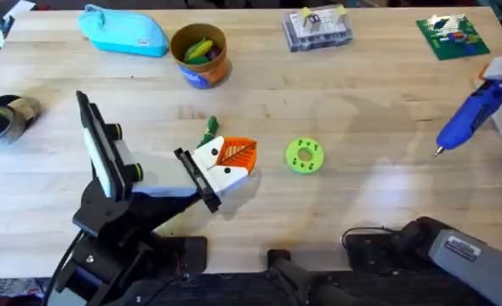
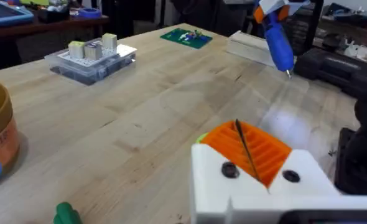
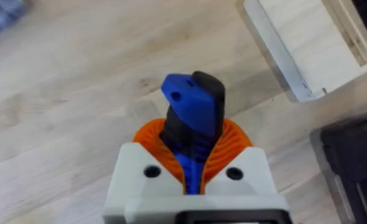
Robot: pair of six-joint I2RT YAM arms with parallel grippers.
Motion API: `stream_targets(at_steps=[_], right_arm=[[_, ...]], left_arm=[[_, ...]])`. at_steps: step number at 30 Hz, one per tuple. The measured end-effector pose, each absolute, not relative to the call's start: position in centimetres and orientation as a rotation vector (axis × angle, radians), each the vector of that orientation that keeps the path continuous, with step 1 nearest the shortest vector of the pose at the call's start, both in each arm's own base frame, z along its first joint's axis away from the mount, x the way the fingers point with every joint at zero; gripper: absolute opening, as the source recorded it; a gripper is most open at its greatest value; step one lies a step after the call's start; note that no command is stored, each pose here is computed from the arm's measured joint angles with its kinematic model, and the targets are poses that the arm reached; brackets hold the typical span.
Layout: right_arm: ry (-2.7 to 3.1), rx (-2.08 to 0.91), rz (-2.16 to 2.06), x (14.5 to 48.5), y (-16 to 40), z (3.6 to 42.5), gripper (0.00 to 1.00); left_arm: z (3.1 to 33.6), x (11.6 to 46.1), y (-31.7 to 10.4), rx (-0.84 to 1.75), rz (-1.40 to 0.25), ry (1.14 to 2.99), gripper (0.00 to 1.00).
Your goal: Pick up the gripper from the table and insert it into the empty holder that is missing its gripper. Then pick up a screw, insert it into the mounting hole, and use the screwdriver to tighten it. Finally, clean up the table by picking up the vegetable and placing it into the bucket.
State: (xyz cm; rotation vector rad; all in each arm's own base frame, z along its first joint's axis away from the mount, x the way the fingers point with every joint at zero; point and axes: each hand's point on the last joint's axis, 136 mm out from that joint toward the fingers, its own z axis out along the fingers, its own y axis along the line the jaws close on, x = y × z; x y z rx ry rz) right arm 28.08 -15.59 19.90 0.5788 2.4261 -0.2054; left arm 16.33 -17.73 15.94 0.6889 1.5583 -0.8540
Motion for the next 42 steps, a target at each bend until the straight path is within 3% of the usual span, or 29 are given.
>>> stream_targets(at_steps=[15, 27, 35, 42], right_arm=[[1.917, 0.165, -0.059, 26.0, -4.8, 34.1, 0.082], [1.626, -0.266, 0.382, 25.3, 9.6, 38.4, 0.078], [1.403, -0.523, 0.687, 22.5, 19.7, 42.4, 0.074], [1.303, -0.661, 0.869, 20.0, 26.5, 43.0, 0.067]], left_arm=[[15.9, 16.3, -17.7, 0.689, -0.854, 1.558, 0.014], [15.9, 16.3, -17.7, 0.688, -0.853, 1.559, 0.014], [15.9, 16.3, -17.7, 0.688, -0.853, 1.559, 0.014], [15.9, 16.4, -17.7, 0.687, -0.853, 1.559, 0.014]])
